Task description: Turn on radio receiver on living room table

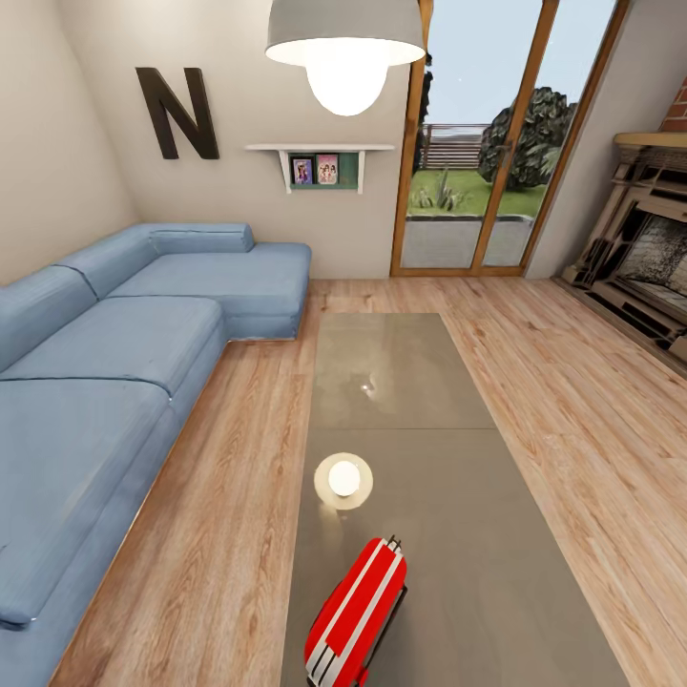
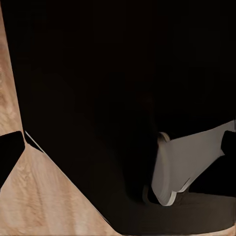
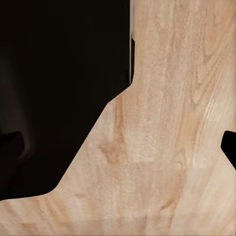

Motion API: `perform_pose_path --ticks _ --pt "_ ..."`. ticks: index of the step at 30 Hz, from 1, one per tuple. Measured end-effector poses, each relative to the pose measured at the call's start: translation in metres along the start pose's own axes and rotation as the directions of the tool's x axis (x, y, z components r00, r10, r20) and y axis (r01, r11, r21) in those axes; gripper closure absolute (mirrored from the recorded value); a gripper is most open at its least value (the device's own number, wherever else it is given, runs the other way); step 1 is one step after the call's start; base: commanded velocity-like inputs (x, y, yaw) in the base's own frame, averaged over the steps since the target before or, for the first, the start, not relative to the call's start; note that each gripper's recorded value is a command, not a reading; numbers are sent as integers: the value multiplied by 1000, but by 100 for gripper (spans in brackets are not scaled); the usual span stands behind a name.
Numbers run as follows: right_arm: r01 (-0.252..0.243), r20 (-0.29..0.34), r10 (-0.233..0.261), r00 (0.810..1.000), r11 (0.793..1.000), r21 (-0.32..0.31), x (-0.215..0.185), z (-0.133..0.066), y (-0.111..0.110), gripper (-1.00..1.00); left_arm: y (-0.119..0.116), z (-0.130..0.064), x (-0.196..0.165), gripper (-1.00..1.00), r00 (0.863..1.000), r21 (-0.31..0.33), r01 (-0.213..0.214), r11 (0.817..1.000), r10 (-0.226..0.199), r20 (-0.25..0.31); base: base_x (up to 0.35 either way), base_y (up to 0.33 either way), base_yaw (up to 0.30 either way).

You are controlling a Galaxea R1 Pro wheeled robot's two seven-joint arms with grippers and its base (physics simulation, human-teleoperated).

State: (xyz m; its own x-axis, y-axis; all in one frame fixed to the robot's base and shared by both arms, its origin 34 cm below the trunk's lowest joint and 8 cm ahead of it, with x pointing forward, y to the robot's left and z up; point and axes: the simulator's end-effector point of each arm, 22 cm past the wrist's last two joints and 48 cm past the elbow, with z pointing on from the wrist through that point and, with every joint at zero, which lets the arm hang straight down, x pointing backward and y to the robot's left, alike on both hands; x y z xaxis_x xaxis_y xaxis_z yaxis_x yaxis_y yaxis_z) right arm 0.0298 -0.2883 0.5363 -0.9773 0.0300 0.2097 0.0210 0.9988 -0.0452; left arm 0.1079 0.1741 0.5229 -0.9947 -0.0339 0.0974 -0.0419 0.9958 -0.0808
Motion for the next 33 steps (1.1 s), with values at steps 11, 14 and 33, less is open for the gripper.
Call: perform_pose_path --ticks 11,14,33 --pt "-1 -1 1 1000 1000 9 -3 0 -5 -100 0 0 -27 -100 998 -1 2 1000 -1 56 0 0 0" --pt "-5 21 4 1000 1000 24 -13 0 -18 -100 0 0 -27 -100 998 -1 2 1000 -2 56 0 0 0" --pt "-36 486 15 874 999 35 -390 -229 -60 -100 1 0 -27 -100 998 -2 4 1000 -4 57 0 0 0"
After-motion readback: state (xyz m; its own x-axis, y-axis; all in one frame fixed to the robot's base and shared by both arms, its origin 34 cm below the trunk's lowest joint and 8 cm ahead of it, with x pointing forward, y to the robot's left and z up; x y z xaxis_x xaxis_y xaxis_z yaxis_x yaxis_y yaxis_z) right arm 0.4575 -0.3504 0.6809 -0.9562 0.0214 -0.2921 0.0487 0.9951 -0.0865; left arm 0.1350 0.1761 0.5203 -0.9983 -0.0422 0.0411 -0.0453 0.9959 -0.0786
